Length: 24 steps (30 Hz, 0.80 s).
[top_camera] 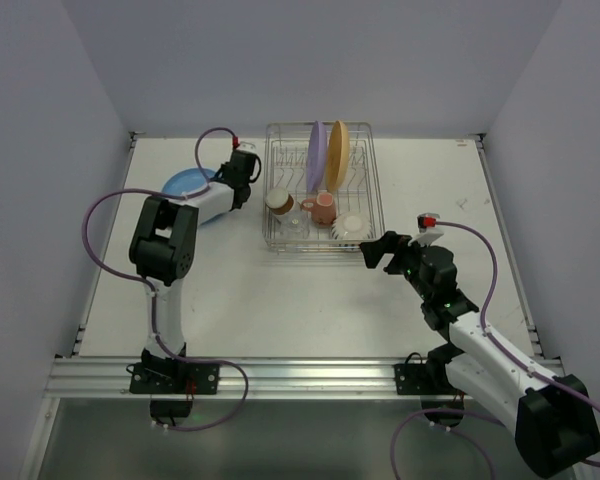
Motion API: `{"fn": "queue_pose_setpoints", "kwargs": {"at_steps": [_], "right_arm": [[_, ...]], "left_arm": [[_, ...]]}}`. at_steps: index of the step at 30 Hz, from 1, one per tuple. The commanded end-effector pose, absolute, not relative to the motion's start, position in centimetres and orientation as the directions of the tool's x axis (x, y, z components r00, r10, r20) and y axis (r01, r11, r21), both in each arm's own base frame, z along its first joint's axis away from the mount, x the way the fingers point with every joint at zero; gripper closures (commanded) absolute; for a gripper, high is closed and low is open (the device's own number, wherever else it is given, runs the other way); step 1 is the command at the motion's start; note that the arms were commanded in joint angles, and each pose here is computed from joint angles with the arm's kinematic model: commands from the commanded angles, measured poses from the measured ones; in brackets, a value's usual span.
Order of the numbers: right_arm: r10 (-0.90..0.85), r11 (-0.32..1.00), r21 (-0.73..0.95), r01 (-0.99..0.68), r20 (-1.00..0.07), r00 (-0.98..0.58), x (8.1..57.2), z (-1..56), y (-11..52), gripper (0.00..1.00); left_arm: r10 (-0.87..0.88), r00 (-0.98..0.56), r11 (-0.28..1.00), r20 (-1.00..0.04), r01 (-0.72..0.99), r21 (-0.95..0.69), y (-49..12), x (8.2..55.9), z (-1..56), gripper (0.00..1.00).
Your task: Unload the mixed dishes from the dish rack
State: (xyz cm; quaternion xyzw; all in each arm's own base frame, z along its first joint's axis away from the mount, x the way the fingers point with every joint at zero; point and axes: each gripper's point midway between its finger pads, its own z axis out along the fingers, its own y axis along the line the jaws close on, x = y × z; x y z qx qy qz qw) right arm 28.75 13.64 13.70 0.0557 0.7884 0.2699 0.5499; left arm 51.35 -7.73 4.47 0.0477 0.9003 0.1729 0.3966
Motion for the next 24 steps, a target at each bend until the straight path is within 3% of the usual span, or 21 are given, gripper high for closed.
{"fn": "queue_pose_setpoints", "kwargs": {"at_steps": [1,9,11,15,16,21,24], "right_arm": [[0.4,0.844,0.488,-0.222,-0.849,-0.345,29.6,15.8,13.8,0.01],[0.405,0.847,0.488,-0.212,-0.85,-0.336,29.7,15.9,13.6,0.01],[0.405,0.847,0.487,-0.212,-0.85,-0.337,29.7,15.9,13.6,0.01],[0.403,0.848,0.486,-0.211,-0.851,-0.338,29.7,15.8,13.6,0.01],[0.403,0.849,0.486,-0.21,-0.851,-0.337,29.7,15.8,13.5,0.01],[0.404,0.848,0.486,-0.211,-0.851,-0.336,29.8,15.8,13.5,0.01],[0.403,0.848,0.486,-0.212,-0.85,-0.34,29.8,15.8,13.6,0.01]], "left_arm": [[0.19,-0.658,0.948,-0.728,-0.071,0.311,-8.0,52.6,5.8,0.75],[0.138,-0.664,0.965,-0.735,-0.076,0.249,-8.1,52.4,6.4,0.7],[0.037,-0.644,0.986,-0.764,-0.1,0.132,-8.1,52.4,7.8,0.66],[-0.103,-0.581,0.994,-0.807,-0.04,-0.098,-8.3,50.9,9.5,0.48],[-0.121,-0.507,0.99,-0.853,0.002,-0.142,-8.7,51.4,12.4,0.4],[-0.153,-0.435,0.98,-0.887,0.047,-0.193,-9.2,49.6,15.7,0.25],[-0.191,-0.387,0.962,-0.902,0.11,-0.25,-10.3,48.7,18.2,0.07]]}}
